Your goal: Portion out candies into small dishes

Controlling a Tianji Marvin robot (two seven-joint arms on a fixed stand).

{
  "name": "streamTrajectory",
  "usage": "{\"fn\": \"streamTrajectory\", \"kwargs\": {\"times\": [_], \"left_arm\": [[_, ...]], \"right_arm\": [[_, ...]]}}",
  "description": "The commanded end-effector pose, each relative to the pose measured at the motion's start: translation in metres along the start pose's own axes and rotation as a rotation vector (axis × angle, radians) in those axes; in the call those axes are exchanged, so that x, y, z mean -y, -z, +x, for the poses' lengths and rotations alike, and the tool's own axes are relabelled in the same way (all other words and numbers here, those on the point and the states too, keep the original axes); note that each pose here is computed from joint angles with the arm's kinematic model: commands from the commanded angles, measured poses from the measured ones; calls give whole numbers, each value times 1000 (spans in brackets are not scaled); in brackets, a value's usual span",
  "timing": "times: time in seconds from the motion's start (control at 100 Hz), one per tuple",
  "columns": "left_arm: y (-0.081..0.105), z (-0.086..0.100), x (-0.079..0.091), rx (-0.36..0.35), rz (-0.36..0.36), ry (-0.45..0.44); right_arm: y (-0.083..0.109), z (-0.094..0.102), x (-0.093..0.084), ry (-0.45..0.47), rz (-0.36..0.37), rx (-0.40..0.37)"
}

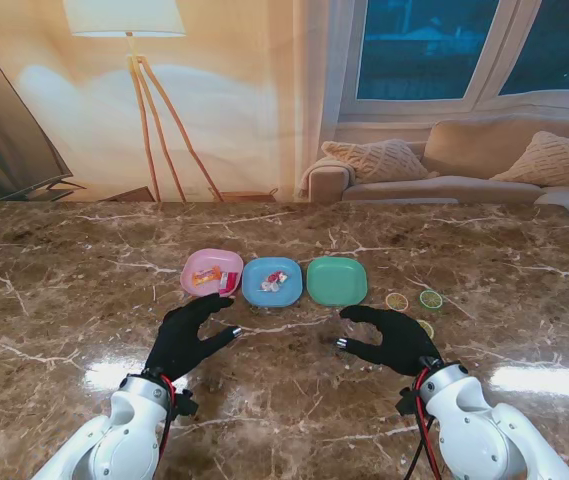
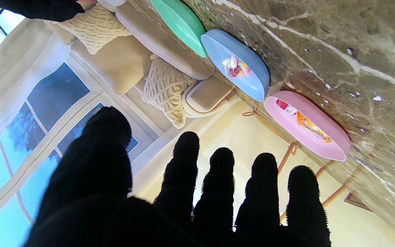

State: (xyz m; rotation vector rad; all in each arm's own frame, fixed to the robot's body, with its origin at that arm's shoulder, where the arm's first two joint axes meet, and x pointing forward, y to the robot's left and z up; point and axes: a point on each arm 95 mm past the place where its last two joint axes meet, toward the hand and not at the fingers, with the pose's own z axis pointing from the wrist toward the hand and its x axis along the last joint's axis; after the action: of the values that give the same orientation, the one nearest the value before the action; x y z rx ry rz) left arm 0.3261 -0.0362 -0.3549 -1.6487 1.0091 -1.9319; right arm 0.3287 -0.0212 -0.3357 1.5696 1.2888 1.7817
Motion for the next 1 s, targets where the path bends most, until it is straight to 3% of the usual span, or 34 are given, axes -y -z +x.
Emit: {"fn": "streamTrajectory", "kwargs": {"times": [0.0,0.44,0.76,0.99], "left_arm": [[0,-3,-2,8,-1,-3],[1,-9,8,19,17,-2],[3,-14,14,35,32,-7],[1,-18,19,42,43,-12]], "right_arm": [[-2,-5,-4,9,10,22],[-9,-27,-32,129,2,129],[-19,-49,-52,322,10,236],[-17,-60,-54,439,37,325]]}}
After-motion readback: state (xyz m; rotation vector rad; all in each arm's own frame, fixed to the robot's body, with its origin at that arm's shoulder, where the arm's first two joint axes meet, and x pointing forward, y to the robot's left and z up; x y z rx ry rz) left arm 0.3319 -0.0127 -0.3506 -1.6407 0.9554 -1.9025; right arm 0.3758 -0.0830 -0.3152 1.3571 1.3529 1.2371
